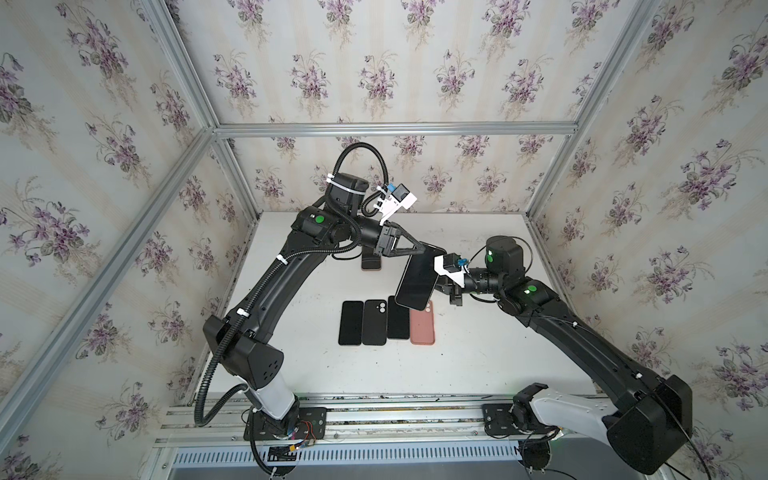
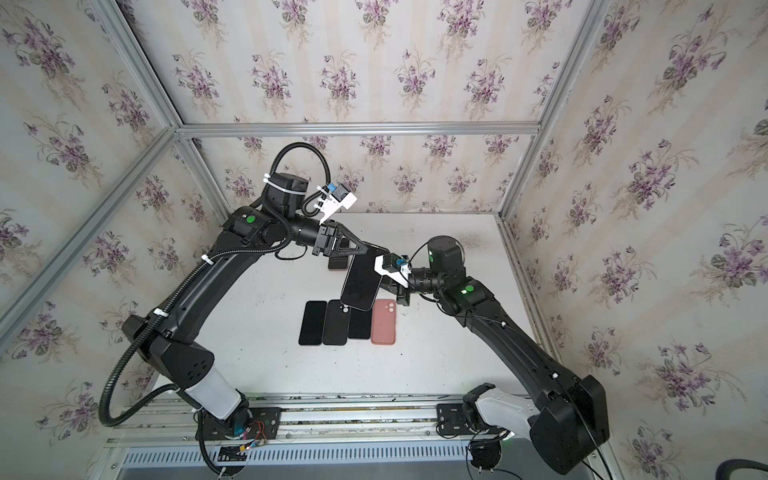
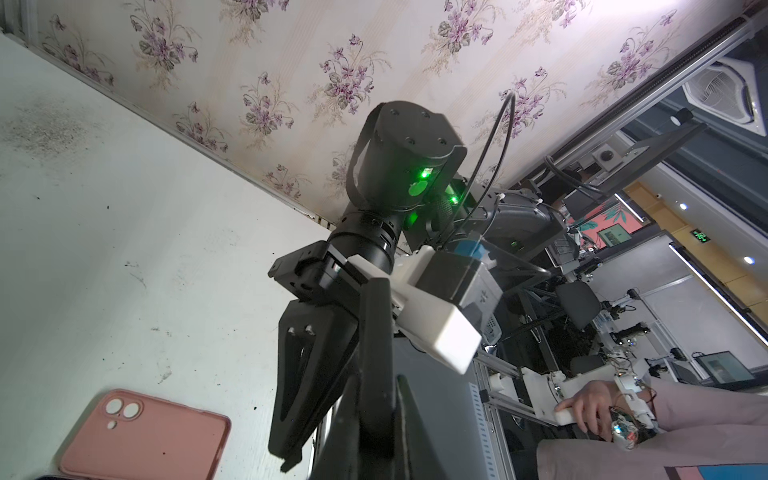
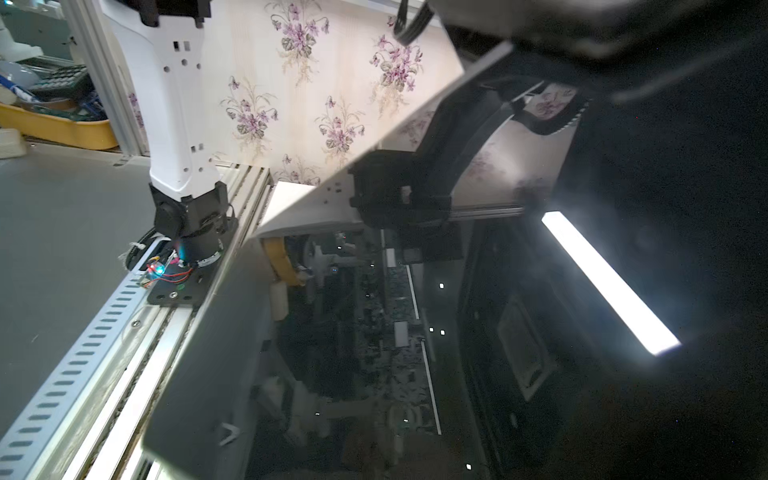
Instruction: Take the phone out of the phone case
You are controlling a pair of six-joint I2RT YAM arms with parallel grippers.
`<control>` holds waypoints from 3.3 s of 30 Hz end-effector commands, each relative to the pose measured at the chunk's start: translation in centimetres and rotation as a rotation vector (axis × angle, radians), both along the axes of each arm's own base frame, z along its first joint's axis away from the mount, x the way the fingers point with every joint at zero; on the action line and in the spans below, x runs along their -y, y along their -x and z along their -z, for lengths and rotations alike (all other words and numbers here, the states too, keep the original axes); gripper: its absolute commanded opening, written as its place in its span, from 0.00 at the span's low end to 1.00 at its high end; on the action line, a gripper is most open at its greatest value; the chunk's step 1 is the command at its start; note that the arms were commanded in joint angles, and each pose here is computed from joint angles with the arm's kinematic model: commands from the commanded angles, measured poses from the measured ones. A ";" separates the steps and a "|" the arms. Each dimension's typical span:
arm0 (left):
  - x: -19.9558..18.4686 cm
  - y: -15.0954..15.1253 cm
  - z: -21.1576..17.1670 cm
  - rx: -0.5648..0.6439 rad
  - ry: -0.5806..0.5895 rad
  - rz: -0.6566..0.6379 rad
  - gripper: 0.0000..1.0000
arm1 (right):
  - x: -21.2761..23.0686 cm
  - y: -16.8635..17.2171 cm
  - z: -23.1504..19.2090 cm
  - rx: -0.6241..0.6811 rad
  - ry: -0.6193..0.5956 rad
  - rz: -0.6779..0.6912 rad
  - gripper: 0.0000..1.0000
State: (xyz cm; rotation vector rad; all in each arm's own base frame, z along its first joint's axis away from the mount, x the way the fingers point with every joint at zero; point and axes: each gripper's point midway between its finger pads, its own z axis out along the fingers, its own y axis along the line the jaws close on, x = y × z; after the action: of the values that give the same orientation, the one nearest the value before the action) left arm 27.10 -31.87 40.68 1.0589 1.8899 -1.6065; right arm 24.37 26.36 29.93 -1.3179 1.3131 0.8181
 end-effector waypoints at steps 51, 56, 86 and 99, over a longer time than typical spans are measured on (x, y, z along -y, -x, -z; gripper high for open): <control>-0.5 -7.0 -4.6 -0.346 0.267 -0.278 0.00 | 2.0 1.3 -5.9 -0.494 -0.631 0.196 0.73; -0.5 -6.9 -4.6 -0.344 0.269 -0.272 0.00 | 2.1 0.9 -5.9 -0.492 -0.642 0.213 0.73; -0.5 -5.9 -5.1 -0.335 0.288 -0.215 0.00 | 3.6 -1.6 -4.7 -0.504 -0.705 0.325 0.72; -0.6 -5.2 -3.8 -0.347 0.274 -0.208 0.00 | 4.7 -2.1 -5.1 -0.504 -0.755 0.354 0.72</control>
State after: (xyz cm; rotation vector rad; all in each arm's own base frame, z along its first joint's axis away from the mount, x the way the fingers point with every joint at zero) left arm 34.17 -31.23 43.70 0.3791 1.8572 -1.8958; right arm 26.05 22.63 33.46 -0.3486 1.4175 1.2750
